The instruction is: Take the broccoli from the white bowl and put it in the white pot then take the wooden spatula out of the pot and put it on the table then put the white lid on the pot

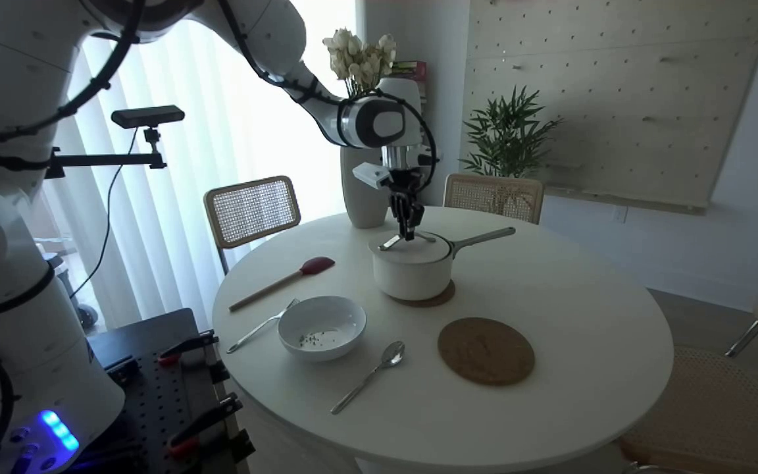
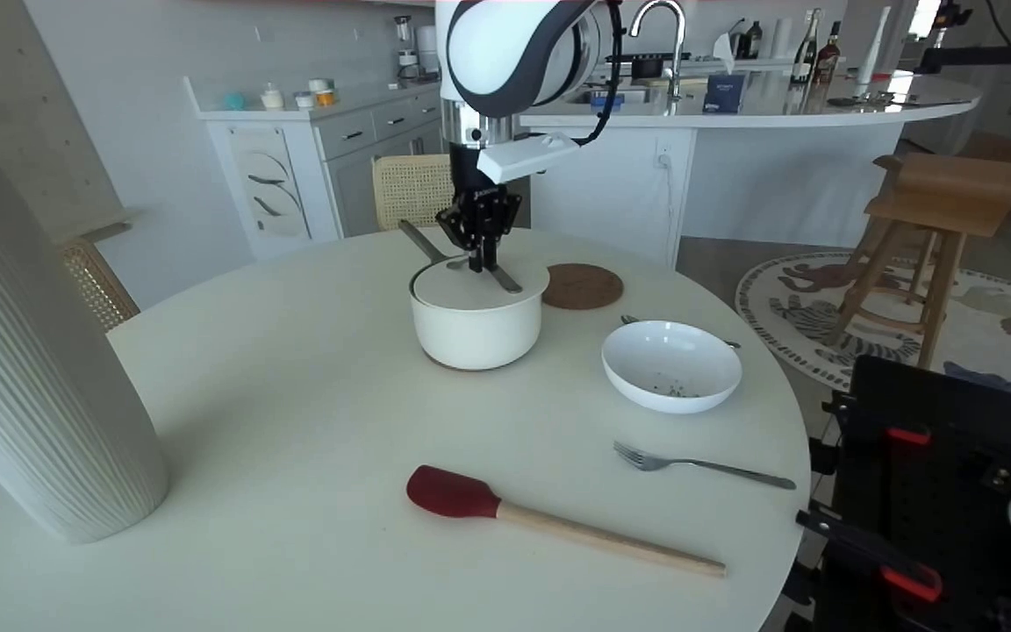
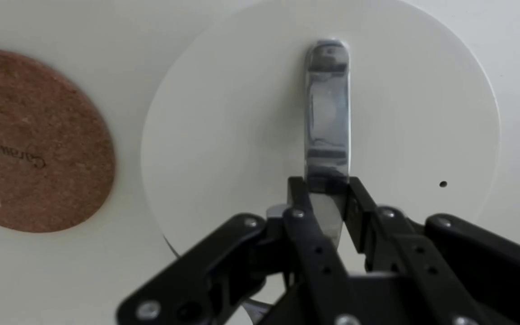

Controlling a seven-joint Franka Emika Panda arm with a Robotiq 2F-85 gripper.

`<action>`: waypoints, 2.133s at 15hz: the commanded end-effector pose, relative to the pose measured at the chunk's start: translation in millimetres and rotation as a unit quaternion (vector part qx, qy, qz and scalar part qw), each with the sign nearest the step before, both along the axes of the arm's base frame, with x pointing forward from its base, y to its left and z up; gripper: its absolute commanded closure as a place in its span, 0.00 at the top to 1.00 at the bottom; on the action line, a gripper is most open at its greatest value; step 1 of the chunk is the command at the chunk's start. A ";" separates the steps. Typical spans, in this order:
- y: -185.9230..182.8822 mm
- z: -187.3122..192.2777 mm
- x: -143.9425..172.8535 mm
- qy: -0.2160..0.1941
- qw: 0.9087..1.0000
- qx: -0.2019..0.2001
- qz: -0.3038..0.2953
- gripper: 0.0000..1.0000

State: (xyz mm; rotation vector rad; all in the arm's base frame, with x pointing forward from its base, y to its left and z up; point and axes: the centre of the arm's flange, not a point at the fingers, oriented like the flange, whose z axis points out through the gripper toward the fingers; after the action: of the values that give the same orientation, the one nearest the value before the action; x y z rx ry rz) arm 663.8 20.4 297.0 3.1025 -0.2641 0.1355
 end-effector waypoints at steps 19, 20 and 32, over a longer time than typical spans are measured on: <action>-6.9 11.1 22.5 -0.012 1.000 -0.006 0.003 0.06; -6.1 10.5 23.7 -0.012 1.000 -0.006 0.004 0.06; -9.4 11.3 27.2 0.005 1.000 0.000 -0.001 0.66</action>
State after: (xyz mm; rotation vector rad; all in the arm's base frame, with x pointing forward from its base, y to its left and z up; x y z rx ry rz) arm 679.9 15.2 299.1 3.0972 -0.2775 0.1382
